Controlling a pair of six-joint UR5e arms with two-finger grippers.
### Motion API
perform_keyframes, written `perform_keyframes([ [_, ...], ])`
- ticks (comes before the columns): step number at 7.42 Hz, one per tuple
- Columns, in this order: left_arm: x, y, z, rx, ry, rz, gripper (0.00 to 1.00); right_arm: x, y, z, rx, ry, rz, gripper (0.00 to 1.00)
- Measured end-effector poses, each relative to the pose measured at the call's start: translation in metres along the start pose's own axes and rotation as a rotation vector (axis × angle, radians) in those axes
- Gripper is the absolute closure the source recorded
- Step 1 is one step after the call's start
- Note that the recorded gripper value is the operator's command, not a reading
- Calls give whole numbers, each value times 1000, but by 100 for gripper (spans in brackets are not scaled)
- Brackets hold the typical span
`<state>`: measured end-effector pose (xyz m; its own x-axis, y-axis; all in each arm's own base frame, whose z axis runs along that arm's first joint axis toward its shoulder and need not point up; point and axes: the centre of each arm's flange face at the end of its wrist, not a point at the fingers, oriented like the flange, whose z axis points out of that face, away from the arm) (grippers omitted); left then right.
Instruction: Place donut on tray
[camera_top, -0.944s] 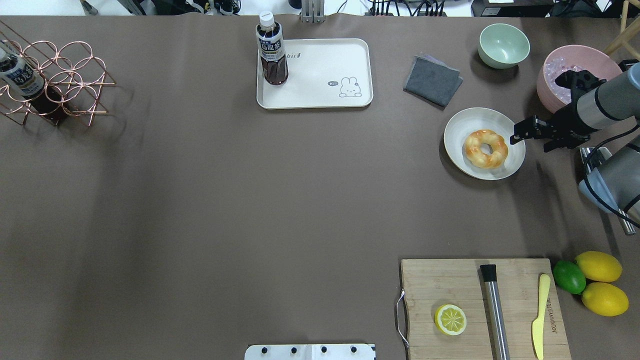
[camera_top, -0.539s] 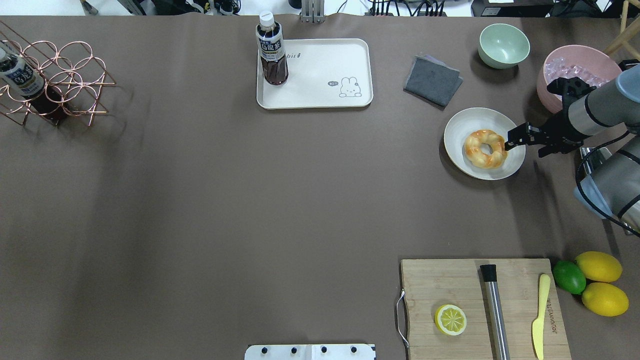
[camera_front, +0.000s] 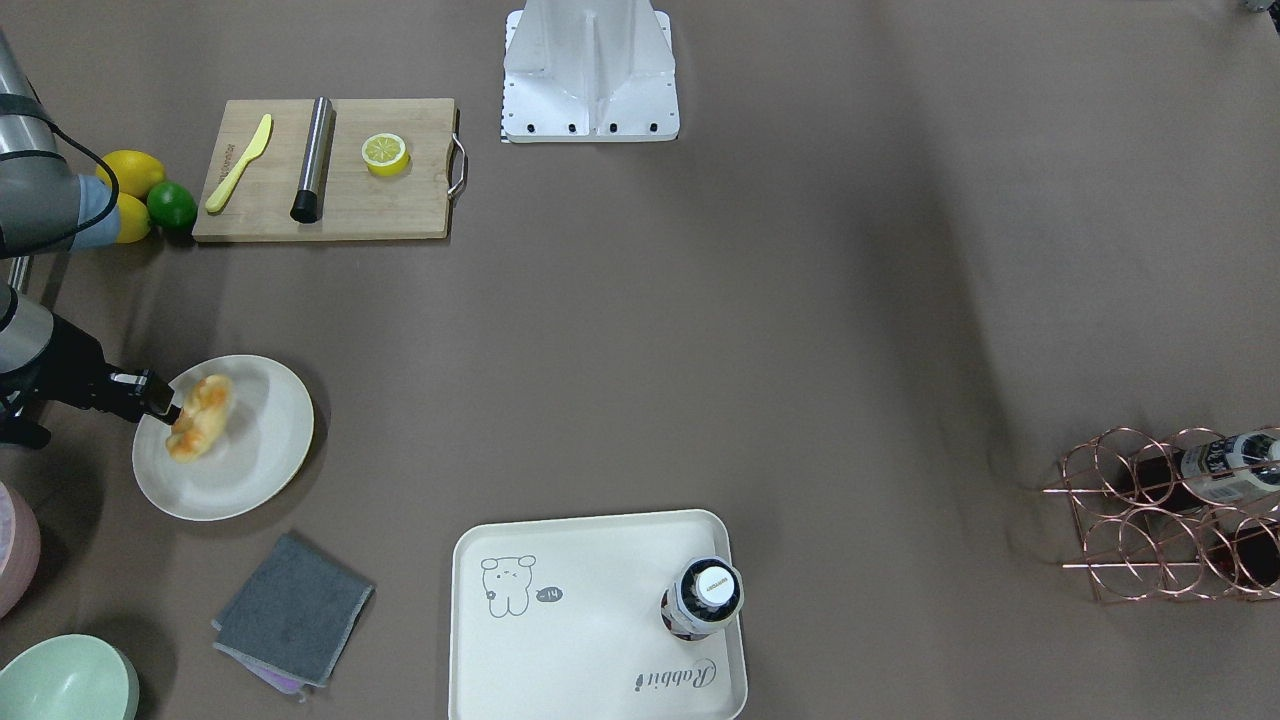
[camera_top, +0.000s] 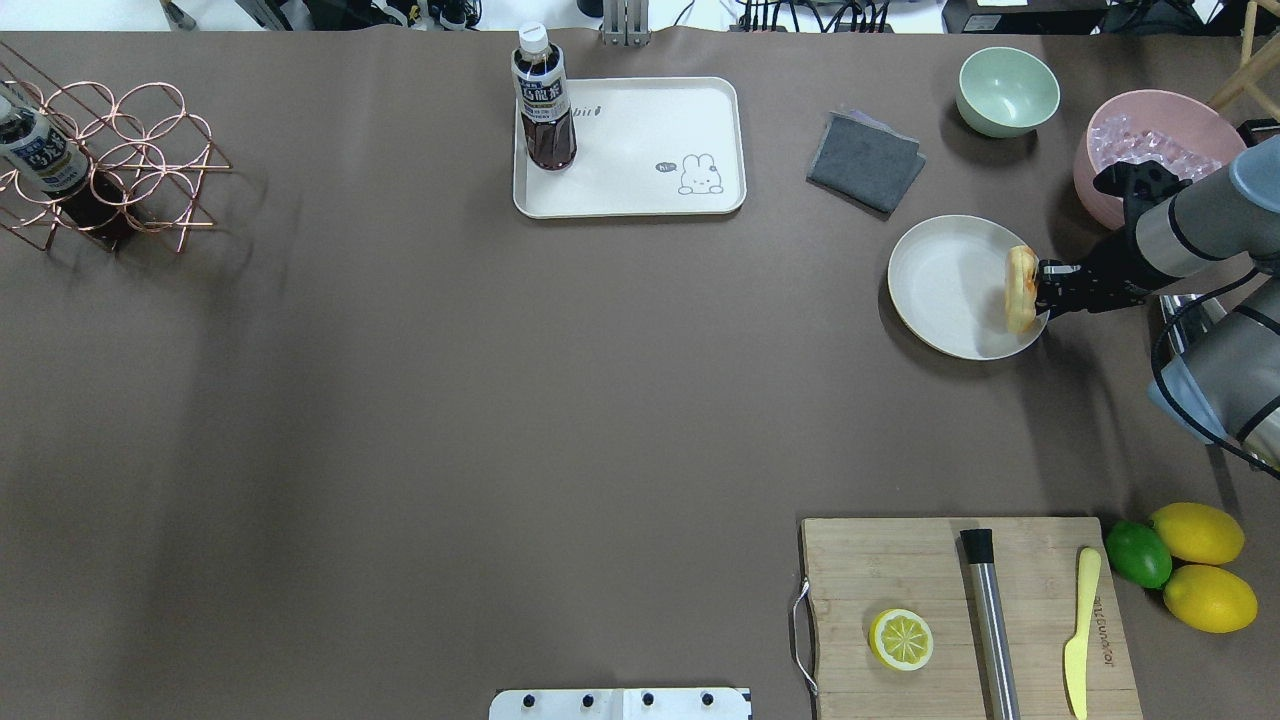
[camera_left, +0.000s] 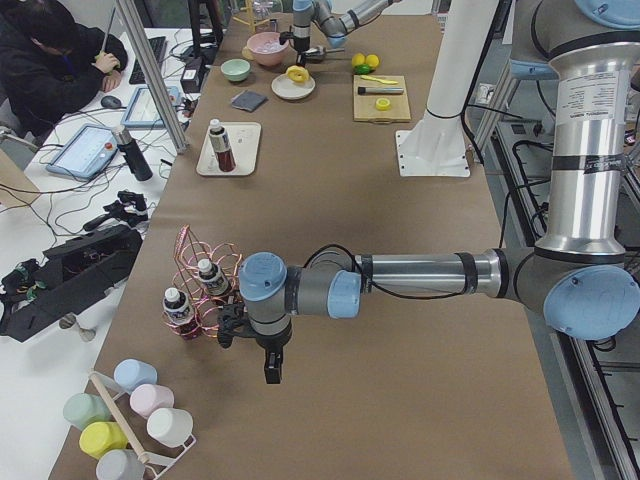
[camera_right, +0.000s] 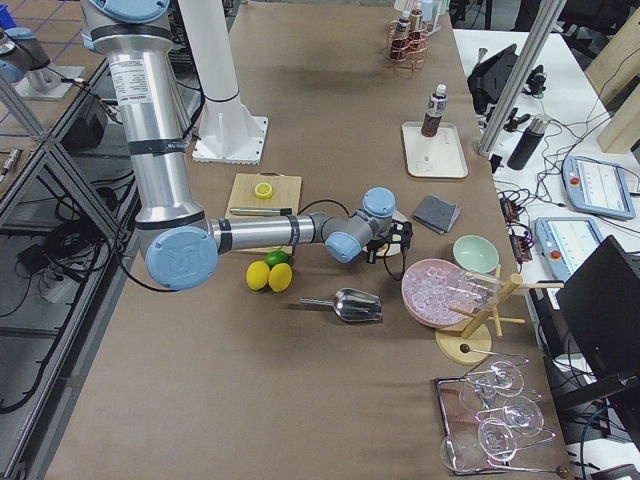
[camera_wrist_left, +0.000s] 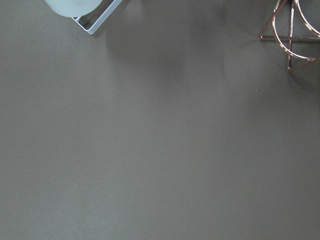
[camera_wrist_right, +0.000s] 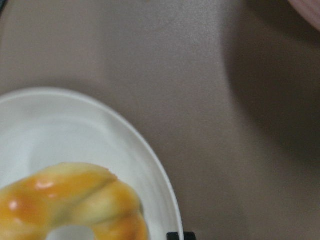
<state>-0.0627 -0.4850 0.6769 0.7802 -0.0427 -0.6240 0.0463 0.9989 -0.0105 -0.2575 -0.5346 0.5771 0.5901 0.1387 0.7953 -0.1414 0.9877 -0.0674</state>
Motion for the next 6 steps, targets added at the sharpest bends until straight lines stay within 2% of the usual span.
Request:
perform_keyframes([
  [4,0,0,0,-1,-1,0,2,-16,-4,-14,12,-32,56,100],
  [6,2,-1,2,-4,-1,5,2,-26,-12,-39,-8,-94,77,100],
])
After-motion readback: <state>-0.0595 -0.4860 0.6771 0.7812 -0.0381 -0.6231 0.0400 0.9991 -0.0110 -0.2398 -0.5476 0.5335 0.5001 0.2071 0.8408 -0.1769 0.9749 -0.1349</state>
